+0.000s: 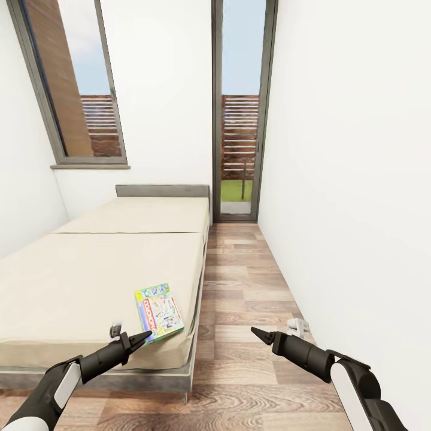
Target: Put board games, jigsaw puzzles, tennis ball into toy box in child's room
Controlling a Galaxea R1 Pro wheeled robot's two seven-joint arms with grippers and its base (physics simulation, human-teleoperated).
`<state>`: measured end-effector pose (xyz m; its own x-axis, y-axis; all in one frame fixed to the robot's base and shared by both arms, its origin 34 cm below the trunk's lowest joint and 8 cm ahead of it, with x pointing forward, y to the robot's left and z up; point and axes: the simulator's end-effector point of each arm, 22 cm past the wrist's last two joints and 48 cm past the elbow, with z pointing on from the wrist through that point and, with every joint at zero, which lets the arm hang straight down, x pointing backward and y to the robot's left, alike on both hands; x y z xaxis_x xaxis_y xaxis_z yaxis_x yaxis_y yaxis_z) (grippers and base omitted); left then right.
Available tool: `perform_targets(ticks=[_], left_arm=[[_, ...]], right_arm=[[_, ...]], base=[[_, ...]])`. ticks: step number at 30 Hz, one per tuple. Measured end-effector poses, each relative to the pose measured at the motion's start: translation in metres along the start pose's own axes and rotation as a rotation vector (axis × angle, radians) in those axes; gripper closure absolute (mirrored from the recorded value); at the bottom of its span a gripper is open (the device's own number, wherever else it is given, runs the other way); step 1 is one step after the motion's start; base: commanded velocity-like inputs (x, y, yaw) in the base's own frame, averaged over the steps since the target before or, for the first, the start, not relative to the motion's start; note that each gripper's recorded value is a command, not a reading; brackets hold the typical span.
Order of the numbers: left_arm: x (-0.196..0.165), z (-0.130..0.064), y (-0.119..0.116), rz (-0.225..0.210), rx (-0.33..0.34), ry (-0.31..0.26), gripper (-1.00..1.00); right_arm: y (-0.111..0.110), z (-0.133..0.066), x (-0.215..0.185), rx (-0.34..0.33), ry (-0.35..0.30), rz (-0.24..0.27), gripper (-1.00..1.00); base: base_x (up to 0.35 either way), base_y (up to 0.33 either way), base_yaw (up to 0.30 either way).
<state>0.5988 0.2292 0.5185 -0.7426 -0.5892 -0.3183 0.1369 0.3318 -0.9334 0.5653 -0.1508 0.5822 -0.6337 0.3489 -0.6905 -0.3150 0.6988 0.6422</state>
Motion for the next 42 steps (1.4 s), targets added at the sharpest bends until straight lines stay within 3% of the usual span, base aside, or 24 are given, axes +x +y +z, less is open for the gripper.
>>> perform_targets(ticks=[24,31,36,39,42], left_arm=[[-0.033,-0.005,-0.049,0.022,0.004,-0.006,1.0],[-0.056,-0.012,-0.079,0.066,0.032,-0.016,1.0],[-0.07,-0.02,-0.099,0.071,0.045,-0.004,1.0],[-0.085,-0.029,-0.129,0.074,0.066,0.025,1.0],[-0.095,-0.034,-0.144,0.094,0.062,0.038,1.0]], right_arm=[[0.029,-0.008,-0.042,-0.001,0.002,0.0,-1.0],[0.039,-0.01,-0.055,-0.003,0.002,0.002,-1.0],[0.046,-0.011,-0.064,-0.004,0.001,0.002,-1.0],[0.05,-0.012,-0.069,-0.006,0.0,0.002,-1.0],[0.054,-0.013,-0.074,-0.007,0.0,0.004,-1.0]], base=[[0.0,0.0,0.0],[0.0,0.0,0.0],[0.0,0.0,0.0],[0.0,0.0,0.0],[0.0,0.0,0.0]])
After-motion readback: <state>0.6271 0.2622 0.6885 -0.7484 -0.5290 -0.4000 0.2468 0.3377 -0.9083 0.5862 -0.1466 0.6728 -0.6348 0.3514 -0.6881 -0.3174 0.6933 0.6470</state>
